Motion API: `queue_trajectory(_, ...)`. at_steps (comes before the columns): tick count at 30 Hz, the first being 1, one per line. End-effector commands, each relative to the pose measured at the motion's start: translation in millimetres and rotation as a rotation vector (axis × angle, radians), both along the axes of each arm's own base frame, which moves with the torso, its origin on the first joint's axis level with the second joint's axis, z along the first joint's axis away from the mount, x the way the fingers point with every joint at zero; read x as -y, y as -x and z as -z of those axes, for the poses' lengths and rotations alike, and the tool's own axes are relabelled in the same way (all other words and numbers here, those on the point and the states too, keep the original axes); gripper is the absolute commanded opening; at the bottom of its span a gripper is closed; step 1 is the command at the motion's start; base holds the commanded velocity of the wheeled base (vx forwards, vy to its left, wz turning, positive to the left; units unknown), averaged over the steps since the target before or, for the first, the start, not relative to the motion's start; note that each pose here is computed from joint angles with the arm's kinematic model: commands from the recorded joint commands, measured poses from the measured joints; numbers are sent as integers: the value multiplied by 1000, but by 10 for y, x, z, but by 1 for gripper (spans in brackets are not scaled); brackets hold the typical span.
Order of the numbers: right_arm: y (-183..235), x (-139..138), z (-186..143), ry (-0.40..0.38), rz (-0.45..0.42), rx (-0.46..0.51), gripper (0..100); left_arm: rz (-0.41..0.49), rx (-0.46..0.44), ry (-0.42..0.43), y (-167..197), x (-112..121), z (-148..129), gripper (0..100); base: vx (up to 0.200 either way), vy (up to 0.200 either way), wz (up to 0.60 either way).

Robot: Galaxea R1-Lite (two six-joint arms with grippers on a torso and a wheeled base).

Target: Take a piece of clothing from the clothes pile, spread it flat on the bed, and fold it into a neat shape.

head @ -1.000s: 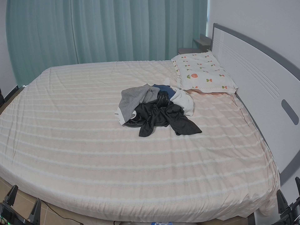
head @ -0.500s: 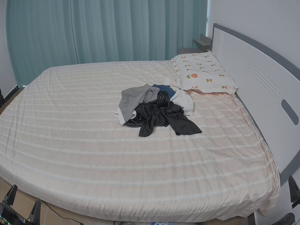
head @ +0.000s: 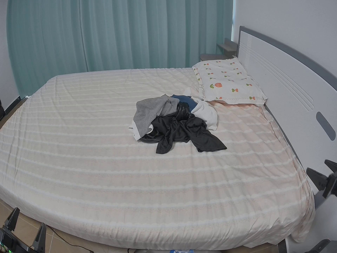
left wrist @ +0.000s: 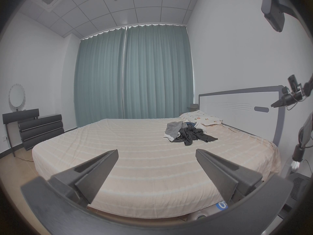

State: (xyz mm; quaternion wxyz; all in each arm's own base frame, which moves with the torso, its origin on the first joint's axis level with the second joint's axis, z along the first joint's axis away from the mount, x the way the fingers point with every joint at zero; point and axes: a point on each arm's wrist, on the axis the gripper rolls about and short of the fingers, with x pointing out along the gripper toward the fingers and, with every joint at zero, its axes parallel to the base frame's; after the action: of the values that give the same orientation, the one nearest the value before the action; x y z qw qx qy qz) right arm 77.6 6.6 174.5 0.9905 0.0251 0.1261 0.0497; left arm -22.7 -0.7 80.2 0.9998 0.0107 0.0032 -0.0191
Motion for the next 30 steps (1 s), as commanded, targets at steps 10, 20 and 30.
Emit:
queue_trajectory(10,-3198,-1007,1155,-99,84,-299,100,2,-18,-3,-13,0,44,100,0,0,0)
queue_trajectory(20,-3812,-1181,1568,-210,166,-338,100,0,-18,-2,-13,0,44,100,0,0,0)
queue_trajectory(30,-4326,-1402,1785,-299,199,-359,100,-1,-18,-2,-12,0,46,100,0,0,0)
